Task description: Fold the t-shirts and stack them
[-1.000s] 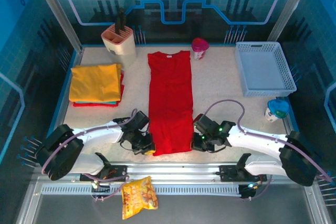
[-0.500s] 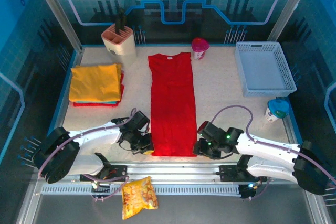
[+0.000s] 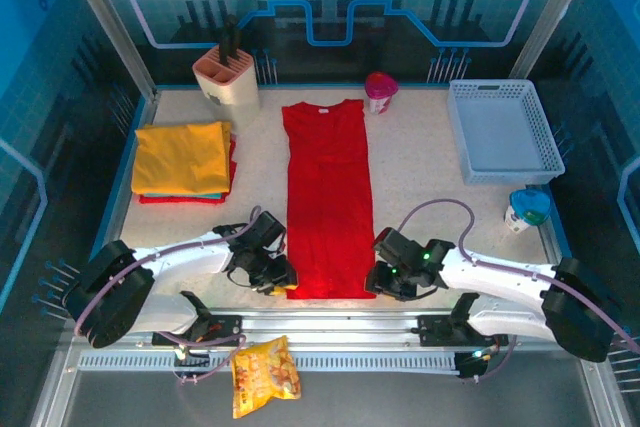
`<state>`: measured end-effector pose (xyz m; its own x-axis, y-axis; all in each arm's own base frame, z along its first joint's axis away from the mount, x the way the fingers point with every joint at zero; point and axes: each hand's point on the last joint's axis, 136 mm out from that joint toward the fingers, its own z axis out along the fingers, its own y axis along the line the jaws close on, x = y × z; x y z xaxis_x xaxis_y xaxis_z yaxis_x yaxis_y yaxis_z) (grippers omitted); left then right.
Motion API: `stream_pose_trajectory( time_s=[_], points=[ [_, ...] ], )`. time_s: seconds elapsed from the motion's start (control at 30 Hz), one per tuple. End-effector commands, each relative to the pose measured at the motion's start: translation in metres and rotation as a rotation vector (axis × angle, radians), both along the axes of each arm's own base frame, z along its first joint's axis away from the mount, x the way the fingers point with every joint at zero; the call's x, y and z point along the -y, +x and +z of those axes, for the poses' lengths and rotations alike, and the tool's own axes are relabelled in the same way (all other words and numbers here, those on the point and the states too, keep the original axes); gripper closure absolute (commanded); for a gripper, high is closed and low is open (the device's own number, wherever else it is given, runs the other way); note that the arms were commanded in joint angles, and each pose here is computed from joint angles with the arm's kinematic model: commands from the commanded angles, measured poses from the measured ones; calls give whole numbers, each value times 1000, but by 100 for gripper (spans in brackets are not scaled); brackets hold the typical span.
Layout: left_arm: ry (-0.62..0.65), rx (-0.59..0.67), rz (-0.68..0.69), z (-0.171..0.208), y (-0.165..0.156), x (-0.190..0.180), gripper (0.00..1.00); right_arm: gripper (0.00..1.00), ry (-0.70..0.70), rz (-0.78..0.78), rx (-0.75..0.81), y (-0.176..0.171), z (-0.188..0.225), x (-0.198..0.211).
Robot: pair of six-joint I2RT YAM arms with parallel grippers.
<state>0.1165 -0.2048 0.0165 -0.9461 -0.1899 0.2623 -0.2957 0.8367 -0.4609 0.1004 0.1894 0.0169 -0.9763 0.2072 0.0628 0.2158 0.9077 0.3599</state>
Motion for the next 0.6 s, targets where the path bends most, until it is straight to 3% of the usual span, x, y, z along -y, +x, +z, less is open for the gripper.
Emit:
stream_pose_trajectory(
  time_s=[0.0, 0.27, 0.57],
  points=[
    [2, 8, -7, 2, 0, 1, 72, 58, 58, 21, 9, 3, 2, -16],
    [-12, 1, -4, 1, 1, 4, 77, 66, 108, 33, 36, 7, 7, -29],
    [-13, 3, -10, 1, 1, 5, 79, 67, 120, 41, 38, 6, 11, -32]
  ],
)
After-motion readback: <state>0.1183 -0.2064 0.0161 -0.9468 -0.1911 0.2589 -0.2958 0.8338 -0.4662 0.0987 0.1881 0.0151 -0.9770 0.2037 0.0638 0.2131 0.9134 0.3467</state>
